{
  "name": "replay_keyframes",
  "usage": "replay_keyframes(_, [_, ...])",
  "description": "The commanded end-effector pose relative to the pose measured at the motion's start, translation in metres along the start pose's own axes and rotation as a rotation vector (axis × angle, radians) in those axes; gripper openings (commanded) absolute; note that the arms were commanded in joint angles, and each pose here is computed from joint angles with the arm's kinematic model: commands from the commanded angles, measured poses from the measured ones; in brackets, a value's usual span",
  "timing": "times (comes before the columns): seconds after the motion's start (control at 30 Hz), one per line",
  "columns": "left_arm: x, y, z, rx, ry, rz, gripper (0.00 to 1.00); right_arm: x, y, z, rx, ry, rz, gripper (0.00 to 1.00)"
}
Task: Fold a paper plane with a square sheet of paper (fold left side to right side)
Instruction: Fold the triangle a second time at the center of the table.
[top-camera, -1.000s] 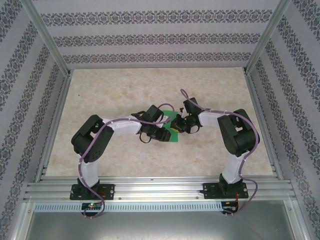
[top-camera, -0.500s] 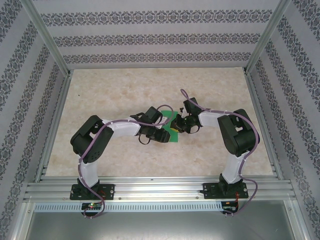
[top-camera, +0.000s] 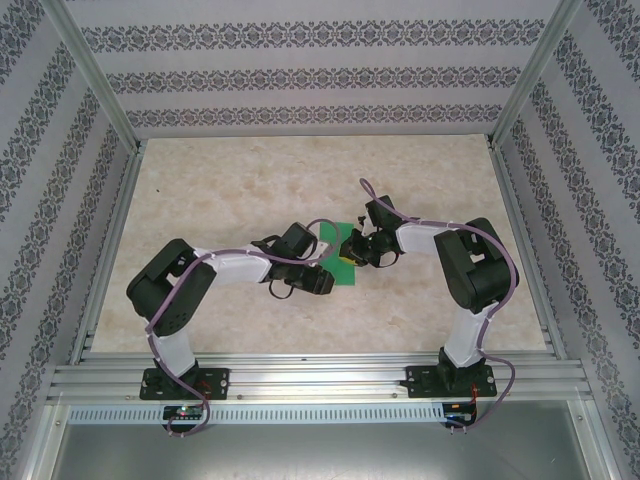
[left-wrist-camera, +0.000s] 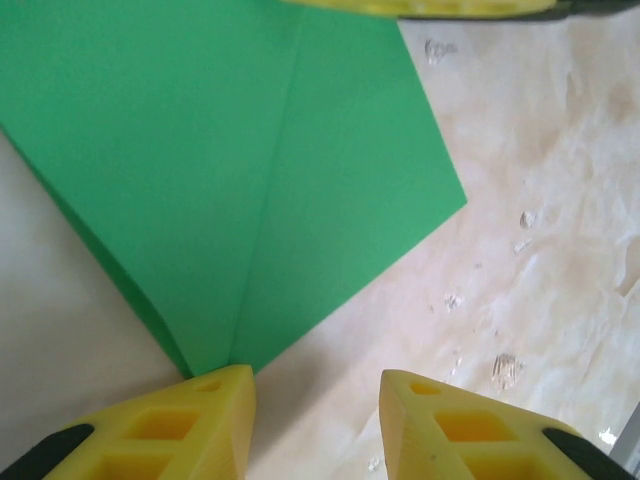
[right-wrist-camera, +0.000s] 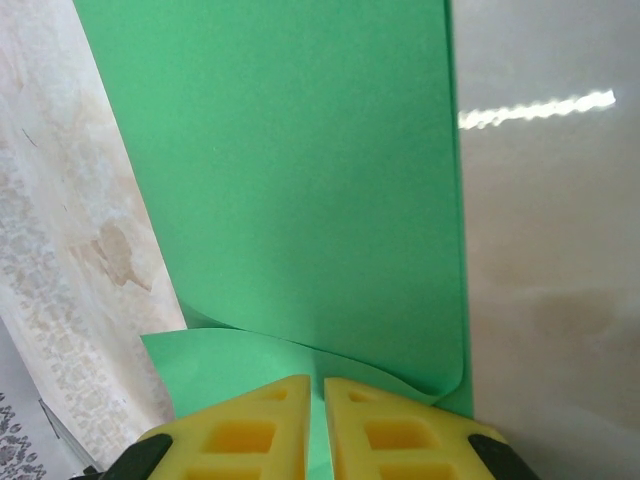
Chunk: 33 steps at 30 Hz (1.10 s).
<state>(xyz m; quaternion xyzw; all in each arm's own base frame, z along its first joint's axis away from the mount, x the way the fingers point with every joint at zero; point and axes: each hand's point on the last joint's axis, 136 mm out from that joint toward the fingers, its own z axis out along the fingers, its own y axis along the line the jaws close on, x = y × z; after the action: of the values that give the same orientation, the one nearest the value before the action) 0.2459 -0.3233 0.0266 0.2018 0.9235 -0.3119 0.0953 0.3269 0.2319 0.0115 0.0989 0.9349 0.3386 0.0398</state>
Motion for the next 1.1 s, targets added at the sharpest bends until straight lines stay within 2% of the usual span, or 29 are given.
replay_keyframes(0.0, [0.034,0.007,-0.007,-0.055,0.106,-0.057,0.4,0.014,-0.048,0.01,0.15,0.04,0.059,0.15])
replay_keyframes(0.3, [-0.024,-0.023,-0.045,0.026,-0.062,-0.026,0.41,0.015,-0.048,0.01,0.146,0.041,0.059,0.15])
replay_keyframes(0.4, [-0.036,-0.03,-0.043,0.071,-0.081,-0.027,0.42,0.014,-0.047,0.009,0.144,0.04,0.058,0.15])
replay_keyframes(0.57, [-0.051,-0.026,-0.025,0.067,-0.082,-0.027,0.42,0.014,-0.047,0.009,0.145,0.04,0.057,0.15])
replay_keyframes(0.83, [-0.039,-0.005,0.003,0.022,-0.018,-0.058,0.41,0.014,-0.044,0.008,0.132,0.037,0.049,0.15])
replay_keyframes(1.07, [-0.014,0.011,0.012,-0.014,0.035,-0.085,0.4,0.004,-0.018,-0.002,0.039,0.004,0.004,0.16])
